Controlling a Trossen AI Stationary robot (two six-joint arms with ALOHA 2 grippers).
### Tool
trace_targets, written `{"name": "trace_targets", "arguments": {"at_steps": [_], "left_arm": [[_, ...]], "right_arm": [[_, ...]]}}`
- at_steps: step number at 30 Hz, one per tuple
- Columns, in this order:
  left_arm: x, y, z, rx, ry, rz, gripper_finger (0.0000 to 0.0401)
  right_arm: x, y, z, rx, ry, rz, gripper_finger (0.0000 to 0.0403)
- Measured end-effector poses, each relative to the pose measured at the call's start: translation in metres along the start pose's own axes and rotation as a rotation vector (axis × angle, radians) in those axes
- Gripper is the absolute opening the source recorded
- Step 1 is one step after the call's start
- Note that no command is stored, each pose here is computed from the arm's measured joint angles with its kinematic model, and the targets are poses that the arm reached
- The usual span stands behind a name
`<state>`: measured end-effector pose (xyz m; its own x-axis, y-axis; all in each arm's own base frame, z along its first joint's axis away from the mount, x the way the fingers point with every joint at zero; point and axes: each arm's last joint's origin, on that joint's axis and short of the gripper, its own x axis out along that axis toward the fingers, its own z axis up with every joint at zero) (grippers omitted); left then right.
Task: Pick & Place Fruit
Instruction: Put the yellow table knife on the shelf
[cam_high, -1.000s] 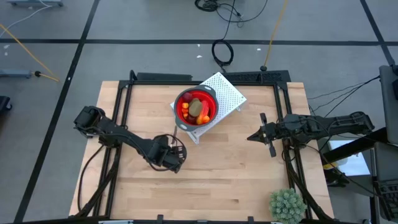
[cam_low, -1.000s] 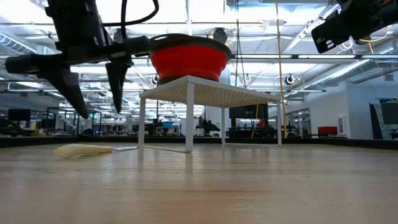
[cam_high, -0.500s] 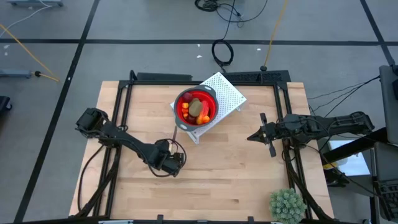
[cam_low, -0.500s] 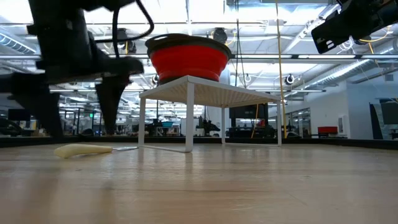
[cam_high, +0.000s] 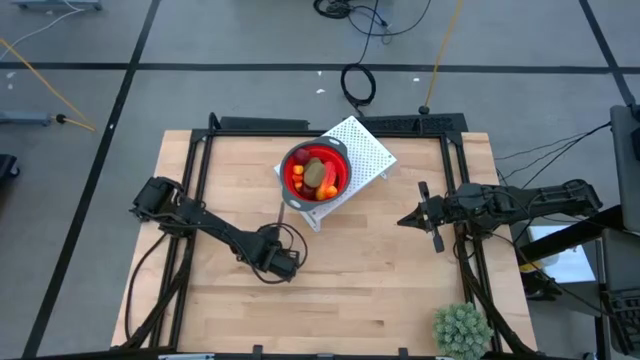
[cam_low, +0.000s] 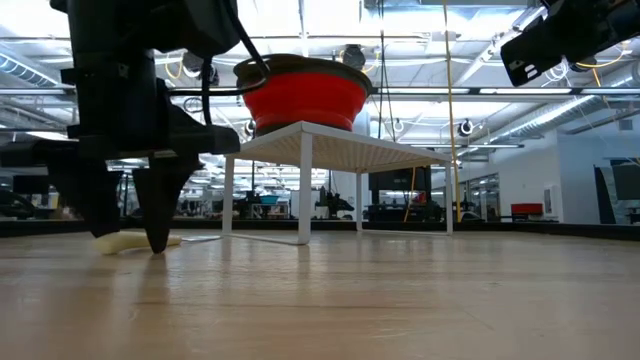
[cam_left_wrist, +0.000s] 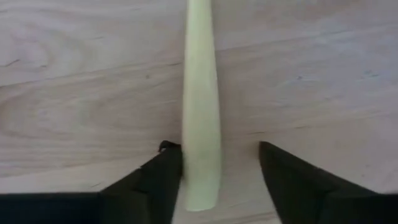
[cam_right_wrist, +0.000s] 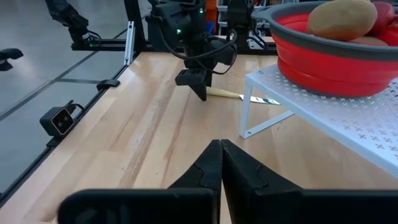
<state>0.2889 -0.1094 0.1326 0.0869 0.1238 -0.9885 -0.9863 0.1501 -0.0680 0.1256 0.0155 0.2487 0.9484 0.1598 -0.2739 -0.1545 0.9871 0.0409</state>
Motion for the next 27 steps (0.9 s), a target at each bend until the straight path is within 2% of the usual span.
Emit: {"name": "trace_targets", "arguments": {"at_steps": [7,11,20,27], "left_arm": [[0.001,0.000,0.001,-0.004,-0.007,0.003,0.0103],[0.001,0.001,-0.001,0.003,-0.013,0.008,0.0056],[-0.002,0.006,-0.014,-0.022,-0.038,0.004,0.0055],[-0.019,0.015,-0.029,-0.056,-0.032,0.004,0.0057]], "right_arm": [[0.000,0.000,0.000,0.025,0.000,0.000,0.0000],[0.000,0.000,0.000,0.025,0.000,0.000,0.0000],[0.000,0.000,0.000,0.025,0.001,0.000,0.0000],[0.000,0.000,0.000,0.016,0.001,0.000,0.0000]]}}
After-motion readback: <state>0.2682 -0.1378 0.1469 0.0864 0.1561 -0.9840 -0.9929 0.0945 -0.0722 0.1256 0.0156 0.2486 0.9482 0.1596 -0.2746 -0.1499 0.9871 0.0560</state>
